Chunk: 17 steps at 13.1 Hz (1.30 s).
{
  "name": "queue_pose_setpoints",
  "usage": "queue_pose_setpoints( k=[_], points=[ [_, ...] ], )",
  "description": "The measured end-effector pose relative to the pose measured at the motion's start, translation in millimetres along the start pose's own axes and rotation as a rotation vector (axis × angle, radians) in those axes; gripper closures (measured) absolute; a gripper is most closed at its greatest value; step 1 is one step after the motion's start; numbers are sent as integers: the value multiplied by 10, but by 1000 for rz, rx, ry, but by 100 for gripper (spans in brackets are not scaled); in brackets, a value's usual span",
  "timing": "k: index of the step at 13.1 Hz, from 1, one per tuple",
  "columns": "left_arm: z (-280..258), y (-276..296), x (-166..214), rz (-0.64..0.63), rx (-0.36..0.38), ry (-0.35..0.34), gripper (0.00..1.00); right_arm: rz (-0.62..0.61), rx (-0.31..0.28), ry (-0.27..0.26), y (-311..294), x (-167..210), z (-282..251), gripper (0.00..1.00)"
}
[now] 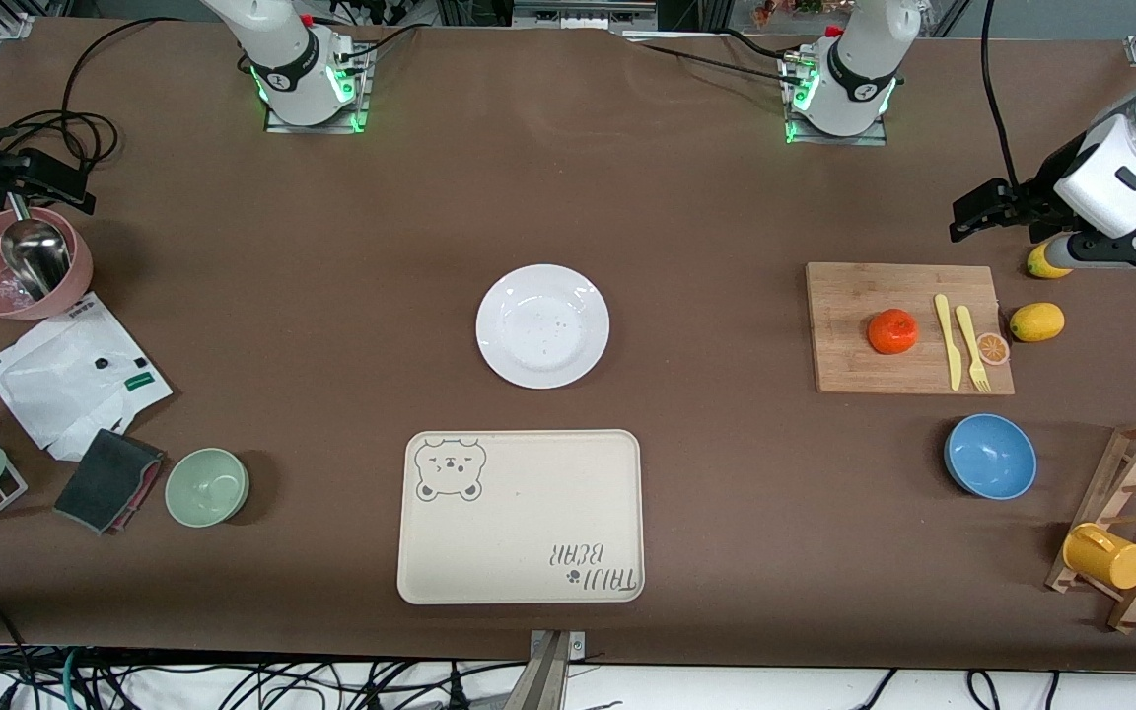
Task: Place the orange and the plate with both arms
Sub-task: 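Move the left gripper toward the orange on the cutting board, then lower the left gripper over the orange and close on it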
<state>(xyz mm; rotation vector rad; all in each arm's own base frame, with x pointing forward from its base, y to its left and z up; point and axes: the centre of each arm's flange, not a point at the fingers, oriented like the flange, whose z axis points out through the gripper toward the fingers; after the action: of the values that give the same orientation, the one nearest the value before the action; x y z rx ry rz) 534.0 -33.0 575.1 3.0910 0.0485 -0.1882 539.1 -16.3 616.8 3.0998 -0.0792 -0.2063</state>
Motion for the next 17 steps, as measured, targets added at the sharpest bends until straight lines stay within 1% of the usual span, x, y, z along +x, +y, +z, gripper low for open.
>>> queue_pose_setpoints(
  k=[2, 4, 6, 10, 14, 16, 17],
  points=[
    [25, -2, 42, 0, -1, -7, 0, 0, 0, -1, 0, 2, 4, 0],
    [180, -38, 142, -5, -1, -38, 0, 0, 0, -2, -1, 3, 6, 0],
    [329, -158, 242, -9, -6, -66, 0, 0, 0, -2, 0, 3, 7, 0],
    [491, -429, 375, -43, -15, -86, 0, 0, 0, -2, 0, 4, 8, 0],
    [530, -441, 399, -44, -16, -87, 0, 0, 0, -2, 0, 3, 9, 0],
    [658, -464, 475, -41, 3, -66, 0, 0, 0, -3, 0, 3, 9, 0],
    [789, -464, 519, -30, 26, -60, 0, 0, 0, -3, 0, 4, 10, 0]
  ],
)
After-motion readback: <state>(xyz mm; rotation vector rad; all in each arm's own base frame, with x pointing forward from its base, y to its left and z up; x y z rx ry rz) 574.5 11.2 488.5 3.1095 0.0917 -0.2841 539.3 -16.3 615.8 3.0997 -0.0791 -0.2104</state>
